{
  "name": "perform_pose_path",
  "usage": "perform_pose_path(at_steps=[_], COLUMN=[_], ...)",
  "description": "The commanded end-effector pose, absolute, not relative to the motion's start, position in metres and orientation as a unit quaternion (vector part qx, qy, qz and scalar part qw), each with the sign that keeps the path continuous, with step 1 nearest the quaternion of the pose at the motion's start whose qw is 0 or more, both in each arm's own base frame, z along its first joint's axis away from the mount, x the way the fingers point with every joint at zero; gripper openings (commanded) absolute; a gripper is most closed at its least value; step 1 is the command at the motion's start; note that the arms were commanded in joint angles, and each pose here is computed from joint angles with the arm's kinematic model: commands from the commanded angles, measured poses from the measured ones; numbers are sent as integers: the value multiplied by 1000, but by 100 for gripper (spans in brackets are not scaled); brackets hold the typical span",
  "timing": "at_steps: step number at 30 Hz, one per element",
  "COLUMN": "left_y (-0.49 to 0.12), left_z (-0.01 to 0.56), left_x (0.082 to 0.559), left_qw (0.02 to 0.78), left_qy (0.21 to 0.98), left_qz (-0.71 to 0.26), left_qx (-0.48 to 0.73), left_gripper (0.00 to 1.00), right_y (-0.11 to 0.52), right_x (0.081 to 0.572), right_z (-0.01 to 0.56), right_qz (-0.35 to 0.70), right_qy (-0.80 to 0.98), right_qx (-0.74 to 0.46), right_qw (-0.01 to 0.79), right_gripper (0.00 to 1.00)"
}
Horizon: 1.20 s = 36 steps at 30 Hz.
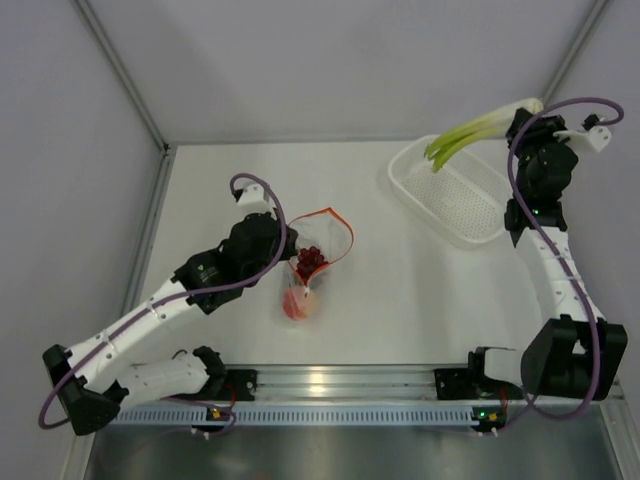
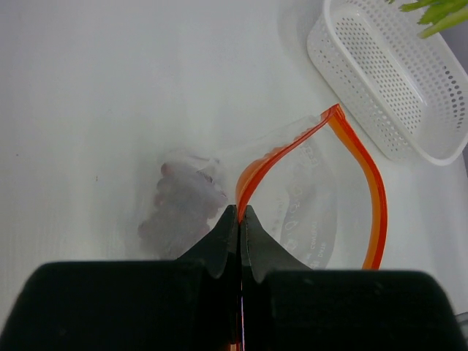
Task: Open the zip-top bag and remove the fake food
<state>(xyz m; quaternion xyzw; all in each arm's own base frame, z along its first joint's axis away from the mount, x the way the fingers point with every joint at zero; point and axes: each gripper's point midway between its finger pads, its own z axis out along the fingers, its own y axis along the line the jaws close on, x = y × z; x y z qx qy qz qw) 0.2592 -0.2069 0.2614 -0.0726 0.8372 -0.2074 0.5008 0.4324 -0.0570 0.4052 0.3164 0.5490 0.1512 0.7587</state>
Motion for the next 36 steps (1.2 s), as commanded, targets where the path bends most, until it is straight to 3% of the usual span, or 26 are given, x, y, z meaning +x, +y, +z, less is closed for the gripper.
perform_pose_path(at_steps=[1,14,21,22,23,26,28,29,31,32,34,36], left_y=[-206,-192,-183,-183,-184,-184,-186,-187,-191,-193,-196,-200], left_z=[284,302,297,296,294,291,290,290,289,288,287,285], left_x=[252,252,258,258,257,259,261,262,264,265,268,270], left_qw=[513,541,548,547,545,543,540,540,535,534,530,525], left_qy=[821,806,810,810,812,814,816,816,818,818,820,823], left_qz=[-241,-229,-195,-196,-196,-192,-190,-189,-192,-195,-195,-196], left_qx=[-67,-65,-74,-75,-76,-77,-78,-81,-84,-87,-92,-93], left_gripper=[0,0,0,0,0,0,0,0,0,0,0,0], right_y=[-79,-76,-68,-67,-68,-71,-73,-75,-79,-84,-89,-95], right_x=[440,496,500,500,498,488,479,477,471,469,461,457], right_z=[424,340,297,294,287,277,274,275,263,265,249,258], right_qz=[135,115,111,109,100,75,58,49,23,12,-20,-45], right_qy=[464,471,484,489,500,523,542,549,587,593,633,655], right_qx=[327,338,341,340,338,337,338,340,348,359,367,360], right_qw=[812,807,798,796,791,780,768,762,730,721,681,663], right_gripper=[0,0,8,11,25,48,58,70,81,91,98,99])
